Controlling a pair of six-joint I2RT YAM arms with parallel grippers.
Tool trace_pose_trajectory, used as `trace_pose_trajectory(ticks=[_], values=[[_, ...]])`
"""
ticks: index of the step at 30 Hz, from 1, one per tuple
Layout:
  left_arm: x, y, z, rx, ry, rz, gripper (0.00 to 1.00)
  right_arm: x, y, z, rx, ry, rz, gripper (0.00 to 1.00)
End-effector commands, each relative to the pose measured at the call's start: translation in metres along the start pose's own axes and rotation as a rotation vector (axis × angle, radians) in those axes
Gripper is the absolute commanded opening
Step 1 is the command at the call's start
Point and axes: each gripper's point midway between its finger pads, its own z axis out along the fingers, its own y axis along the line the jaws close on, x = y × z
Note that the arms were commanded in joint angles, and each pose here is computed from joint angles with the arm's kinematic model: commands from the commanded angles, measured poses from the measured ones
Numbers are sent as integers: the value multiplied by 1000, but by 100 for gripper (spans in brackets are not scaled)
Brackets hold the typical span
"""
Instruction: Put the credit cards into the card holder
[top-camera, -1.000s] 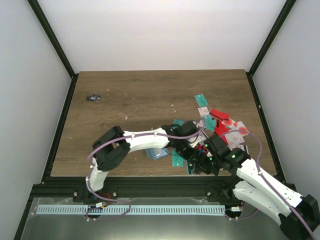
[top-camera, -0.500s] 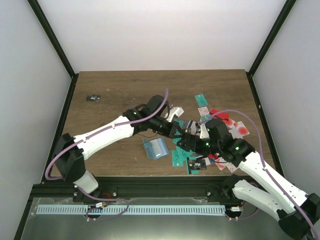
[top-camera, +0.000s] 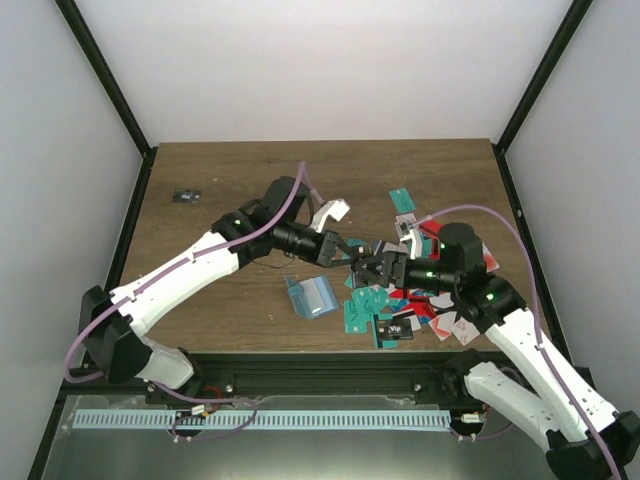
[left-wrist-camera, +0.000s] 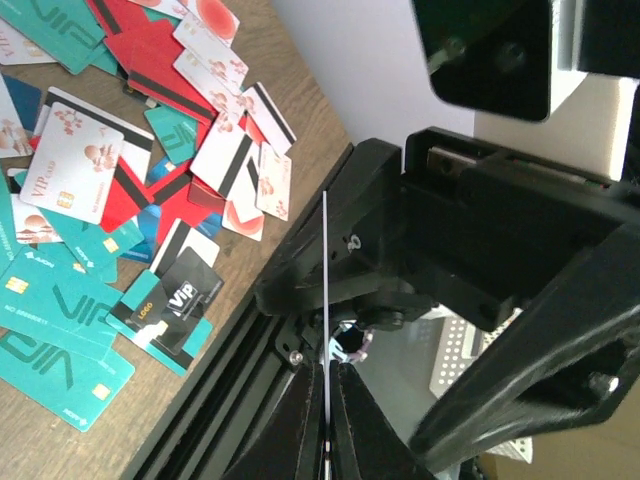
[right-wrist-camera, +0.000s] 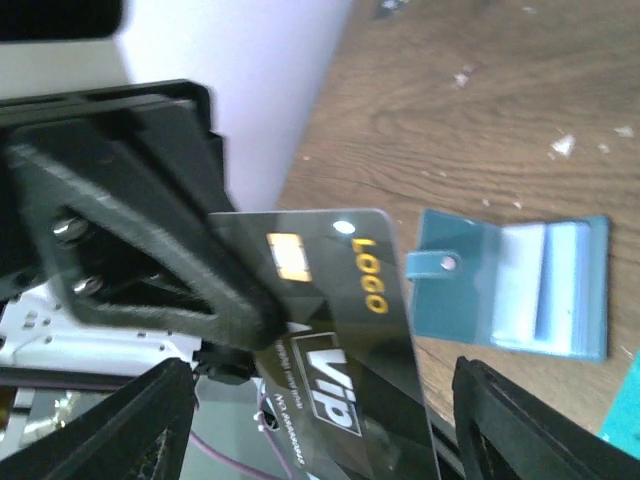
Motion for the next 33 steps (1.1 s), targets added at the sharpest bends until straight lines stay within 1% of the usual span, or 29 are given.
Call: trace_pose_trajectory(ticks=[1, 4, 6, 12, 14, 16, 17, 19, 20, 22, 25, 29, 33], values=[[4, -18, -12, 74, 18, 19, 4, 0, 37, -13, -222, 13, -75, 66], [3, -24, -14, 89, 19, 30, 4, 1, 50, -15, -304, 28, -92, 53], [2, -28, -16, 98, 17, 37, 4, 0, 55, -16, -333, 35, -102, 45], [0, -30, -19, 100, 7, 39, 4, -1, 62, -16, -372, 47, -101, 8], [0, -30, -20, 97, 0, 36, 4, -1, 62, -16, -373, 46, -98, 1], [0, -30, -22, 92, -9, 30, 5, -2, 61, -15, -370, 45, -91, 1], [-1, -29, -23, 88, -20, 27, 9, -3, 61, -15, -368, 42, -90, 1], [-1, -28, -24, 82, -40, 11, 27, -4, 61, -16, -366, 37, -87, 1], [-1, -29, -26, 88, -52, 6, 33, -4, 61, -15, -368, 35, -85, 1], [2, -31, -29, 108, -76, -2, 40, -6, 64, -16, -383, 32, -87, 1], [8, -34, -34, 145, -99, -12, 40, -10, 69, -16, -402, 26, -89, 1], [15, -40, -38, 195, -110, -21, 38, -13, 75, -16, -432, 34, -83, 1], [15, -45, -39, 232, -127, -15, 33, -12, 79, -17, -461, 52, -89, 1]])
